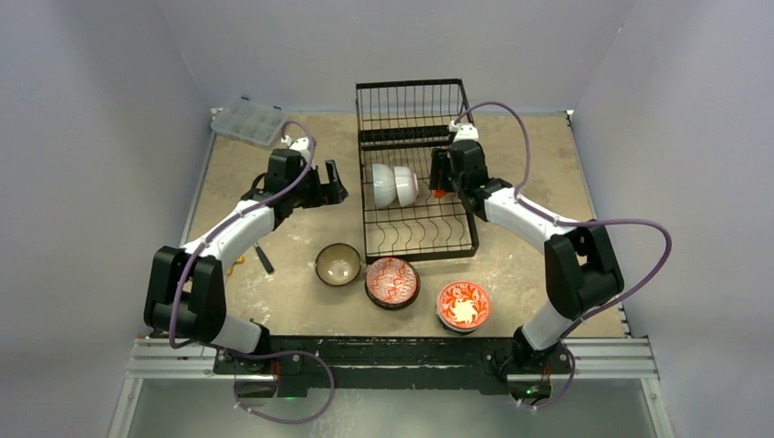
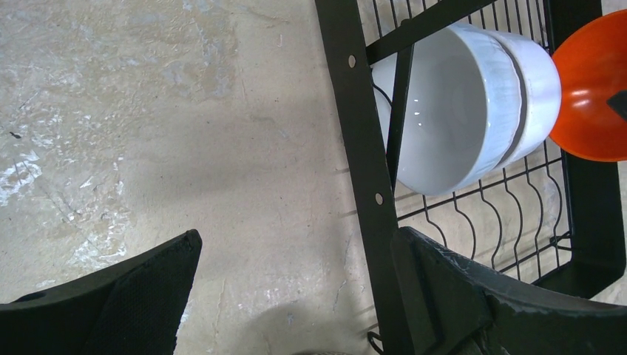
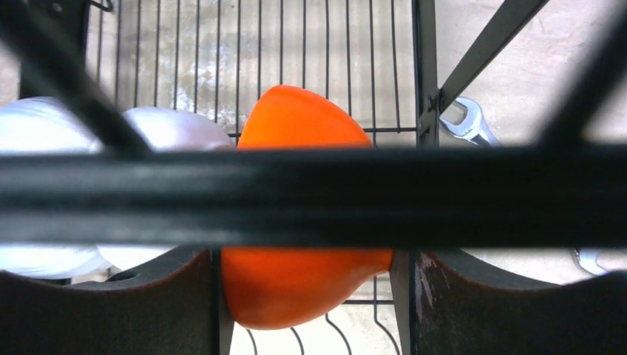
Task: Load the bowls into the dish rack
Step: Place the bowl in the dish rack.
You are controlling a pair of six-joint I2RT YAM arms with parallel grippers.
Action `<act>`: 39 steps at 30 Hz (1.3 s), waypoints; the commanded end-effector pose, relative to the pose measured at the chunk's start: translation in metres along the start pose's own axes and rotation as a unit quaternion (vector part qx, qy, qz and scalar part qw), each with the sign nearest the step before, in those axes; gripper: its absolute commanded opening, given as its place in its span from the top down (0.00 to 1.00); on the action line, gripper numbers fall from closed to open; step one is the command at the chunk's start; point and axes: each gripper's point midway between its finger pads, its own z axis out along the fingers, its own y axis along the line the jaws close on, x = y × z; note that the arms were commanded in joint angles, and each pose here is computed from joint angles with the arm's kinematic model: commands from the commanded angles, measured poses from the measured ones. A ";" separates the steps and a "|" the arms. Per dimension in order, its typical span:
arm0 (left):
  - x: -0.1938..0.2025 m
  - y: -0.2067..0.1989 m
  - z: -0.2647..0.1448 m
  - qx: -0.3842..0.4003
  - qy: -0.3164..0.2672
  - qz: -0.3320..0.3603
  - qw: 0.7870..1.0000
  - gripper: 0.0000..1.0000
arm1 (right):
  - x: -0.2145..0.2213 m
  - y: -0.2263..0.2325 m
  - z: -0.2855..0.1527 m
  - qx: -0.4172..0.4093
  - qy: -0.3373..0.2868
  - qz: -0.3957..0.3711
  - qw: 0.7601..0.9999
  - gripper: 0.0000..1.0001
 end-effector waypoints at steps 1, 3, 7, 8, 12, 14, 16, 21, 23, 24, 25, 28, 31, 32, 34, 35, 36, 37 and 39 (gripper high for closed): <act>-0.020 -0.009 0.001 0.023 -0.022 -0.010 0.999 0.02 | -0.022 0.001 0.002 0.026 -0.040 -0.014 0.999 1.00; -0.021 -0.008 0.001 0.024 -0.022 -0.012 0.999 0.03 | -0.018 0.000 0.003 0.036 -0.041 -0.021 0.998 1.00; -0.022 -0.008 0.001 0.031 -0.023 -0.018 0.999 0.03 | -0.013 0.003 0.001 0.043 -0.047 -0.031 0.997 1.00; -0.021 -0.008 0.002 0.032 -0.023 -0.019 0.999 0.03 | -0.011 0.003 0.001 0.044 -0.049 -0.033 0.997 1.00; -0.020 -0.008 0.003 0.038 -0.019 -0.025 0.999 0.03 | -0.004 0.002 -0.003 0.048 -0.053 -0.037 0.997 1.00; -0.020 -0.007 0.004 0.039 -0.017 -0.027 0.999 0.03 | 0.000 0.001 -0.004 0.046 -0.056 -0.036 0.997 1.00; -0.020 -0.008 0.003 0.040 -0.017 -0.027 0.999 0.03 | 0.003 0.002 -0.007 0.043 -0.059 -0.037 0.997 1.00; -0.021 -0.008 0.003 0.042 -0.019 -0.028 0.999 0.04 | 0.006 0.000 -0.014 0.042 -0.068 -0.035 0.996 1.00; -0.021 -0.008 0.003 0.043 -0.019 -0.029 0.998 0.04 | 0.006 0.000 -0.017 0.041 -0.077 -0.036 0.996 1.00; -0.021 -0.008 0.003 0.044 -0.019 -0.029 0.998 0.04 | 0.006 0.000 -0.018 0.041 -0.080 -0.038 0.995 1.00; -0.021 -0.009 0.002 0.044 -0.019 -0.029 0.998 0.04 | 0.007 -0.001 -0.019 0.043 -0.081 -0.038 0.995 1.00; -0.021 -0.009 0.002 0.044 -0.020 -0.029 0.998 0.04 | 0.007 0.003 -0.019 0.044 -0.090 -0.040 0.994 1.00; -0.022 -0.008 0.001 0.044 -0.021 -0.029 0.998 0.04 | 0.008 0.010 -0.017 0.038 -0.095 -0.041 0.994 1.00; -0.021 -0.008 0.002 0.045 -0.020 -0.029 0.998 0.04 | 0.008 0.013 -0.015 0.033 -0.095 -0.041 0.994 1.00; -0.021 -0.008 0.002 0.045 -0.020 -0.029 0.998 0.04 | 0.006 0.017 -0.012 0.031 -0.093 -0.038 0.994 1.00; -0.021 -0.009 0.002 0.046 -0.021 -0.029 0.998 0.04 | 0.005 0.018 -0.011 0.031 -0.094 -0.037 0.994 1.00; -0.021 -0.009 0.002 0.047 -0.020 -0.029 0.998 0.04 | 0.004 0.019 -0.009 0.032 -0.094 -0.036 0.994 1.00; -0.021 -0.009 0.002 0.048 -0.020 -0.029 0.998 0.04 | 0.003 0.020 -0.008 0.034 -0.095 -0.035 0.994 1.00; -0.021 -0.010 0.002 0.049 -0.020 -0.029 0.998 0.04 | 0.002 0.020 -0.004 0.040 -0.094 -0.038 0.994 1.00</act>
